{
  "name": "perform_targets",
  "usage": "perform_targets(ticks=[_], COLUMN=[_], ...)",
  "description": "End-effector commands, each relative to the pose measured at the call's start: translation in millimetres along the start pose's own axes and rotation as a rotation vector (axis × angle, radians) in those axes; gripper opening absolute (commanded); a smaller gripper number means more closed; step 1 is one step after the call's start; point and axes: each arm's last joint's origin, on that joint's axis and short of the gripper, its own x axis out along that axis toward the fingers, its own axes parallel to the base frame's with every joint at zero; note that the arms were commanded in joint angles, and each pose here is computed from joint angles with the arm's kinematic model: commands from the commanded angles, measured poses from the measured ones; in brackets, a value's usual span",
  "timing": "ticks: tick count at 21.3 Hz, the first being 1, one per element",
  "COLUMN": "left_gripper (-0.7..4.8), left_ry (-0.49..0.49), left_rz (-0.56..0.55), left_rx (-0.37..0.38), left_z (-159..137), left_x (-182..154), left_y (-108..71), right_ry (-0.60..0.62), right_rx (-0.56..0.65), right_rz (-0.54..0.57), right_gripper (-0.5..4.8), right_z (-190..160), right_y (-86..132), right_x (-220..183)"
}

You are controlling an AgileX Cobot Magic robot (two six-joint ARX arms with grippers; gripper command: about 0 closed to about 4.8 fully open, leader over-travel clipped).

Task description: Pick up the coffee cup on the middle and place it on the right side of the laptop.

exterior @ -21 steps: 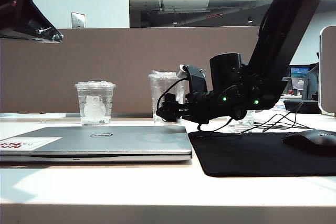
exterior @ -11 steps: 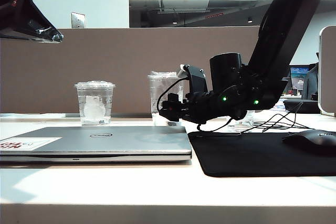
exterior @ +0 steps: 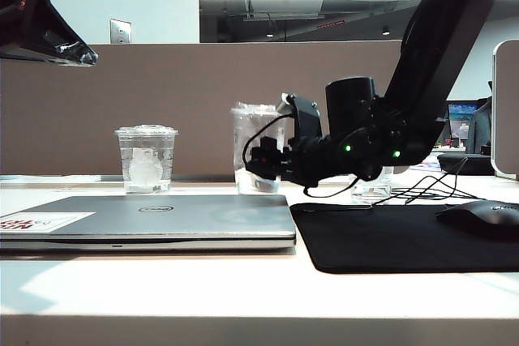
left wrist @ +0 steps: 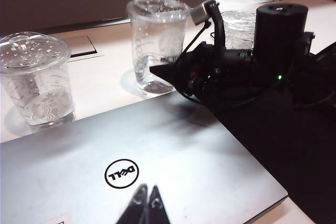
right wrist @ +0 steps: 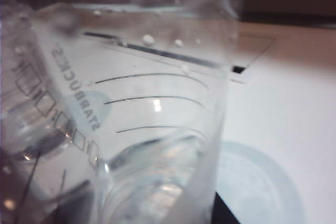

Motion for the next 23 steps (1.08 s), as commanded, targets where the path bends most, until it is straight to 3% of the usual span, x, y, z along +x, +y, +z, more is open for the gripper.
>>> perform_targets(ticks=[1, 14, 23], left_gripper=[-0.05, -0.05, -0.05], left_ry=[-0.016, -0.017, -0.017], left_rz=[0.001, 0.001, 0.001], left_rx=[0.005, 0.005, 0.005], left_z=[2.6, 2.7, 2.7], left_x=[-0.1, -0.1, -0.1], left_y=[0.1, 0.1, 0.1], right_ry=[-0.078, -0.127, -0.154], right_rx=[-0.021, 0.004, 0.004], right_rz=[0.039, 0.055, -0.035], right_gripper=[2.77, 2.77, 2.77], right_z=[20.5, 28.2, 25.6], right_y=[5.8, 22.4, 35.4], right_x=[-1.8, -48.2, -104.7])
